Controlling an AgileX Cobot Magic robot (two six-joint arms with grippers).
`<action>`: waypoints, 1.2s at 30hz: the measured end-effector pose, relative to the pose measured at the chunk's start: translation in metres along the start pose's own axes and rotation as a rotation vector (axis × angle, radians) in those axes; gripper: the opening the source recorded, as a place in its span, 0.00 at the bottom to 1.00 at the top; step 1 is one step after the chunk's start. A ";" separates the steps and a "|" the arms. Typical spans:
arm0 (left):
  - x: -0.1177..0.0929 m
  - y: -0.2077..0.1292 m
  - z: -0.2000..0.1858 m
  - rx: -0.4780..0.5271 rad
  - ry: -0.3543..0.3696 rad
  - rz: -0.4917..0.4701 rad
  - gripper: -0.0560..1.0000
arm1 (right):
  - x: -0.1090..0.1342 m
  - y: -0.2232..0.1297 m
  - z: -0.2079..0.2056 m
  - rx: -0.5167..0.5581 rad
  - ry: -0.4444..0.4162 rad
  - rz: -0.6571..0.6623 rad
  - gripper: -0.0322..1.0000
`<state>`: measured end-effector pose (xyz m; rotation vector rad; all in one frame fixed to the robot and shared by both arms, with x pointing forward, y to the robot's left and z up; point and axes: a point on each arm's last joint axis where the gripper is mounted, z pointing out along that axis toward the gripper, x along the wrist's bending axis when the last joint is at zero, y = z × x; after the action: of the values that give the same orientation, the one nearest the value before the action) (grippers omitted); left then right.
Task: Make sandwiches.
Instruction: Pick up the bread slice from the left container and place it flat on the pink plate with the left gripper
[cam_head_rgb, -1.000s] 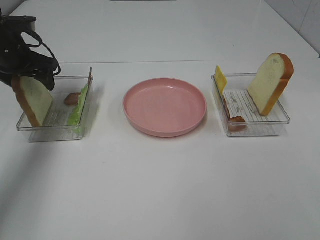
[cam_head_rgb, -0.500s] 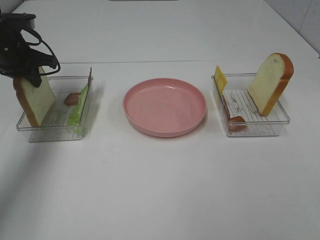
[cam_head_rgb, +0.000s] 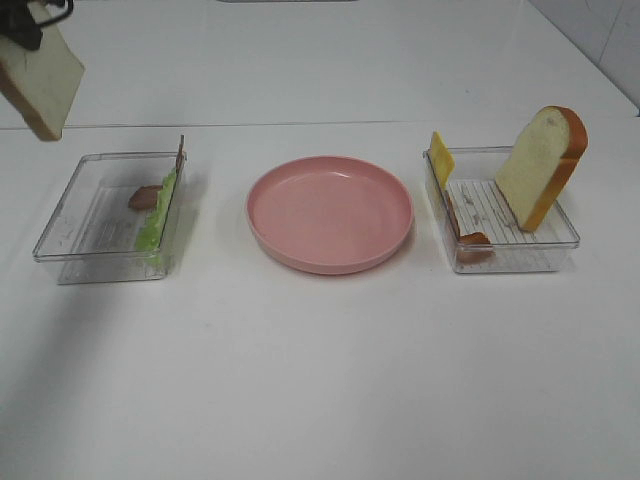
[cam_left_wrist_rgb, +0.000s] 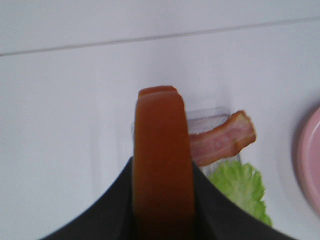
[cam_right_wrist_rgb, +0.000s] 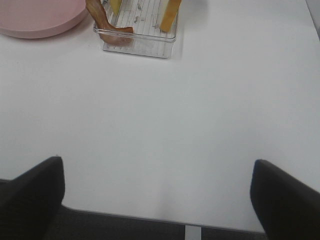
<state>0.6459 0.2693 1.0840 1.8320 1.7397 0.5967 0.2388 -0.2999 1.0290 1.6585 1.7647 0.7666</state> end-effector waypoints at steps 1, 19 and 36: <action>-0.003 0.008 -0.014 -0.055 -0.031 -0.032 0.23 | 0.000 0.000 0.000 0.000 0.000 0.000 0.98; -0.104 0.000 0.023 -0.031 -0.427 -0.187 0.23 | 0.000 0.000 0.000 0.000 0.000 0.000 0.98; -0.201 -0.054 0.130 0.136 -0.532 -0.267 0.23 | 0.000 0.000 0.000 0.000 0.000 0.000 0.98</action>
<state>0.6748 0.0597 0.9599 1.6101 1.6350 -0.1154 0.2388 -0.2999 1.0290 1.6585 1.7647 0.7666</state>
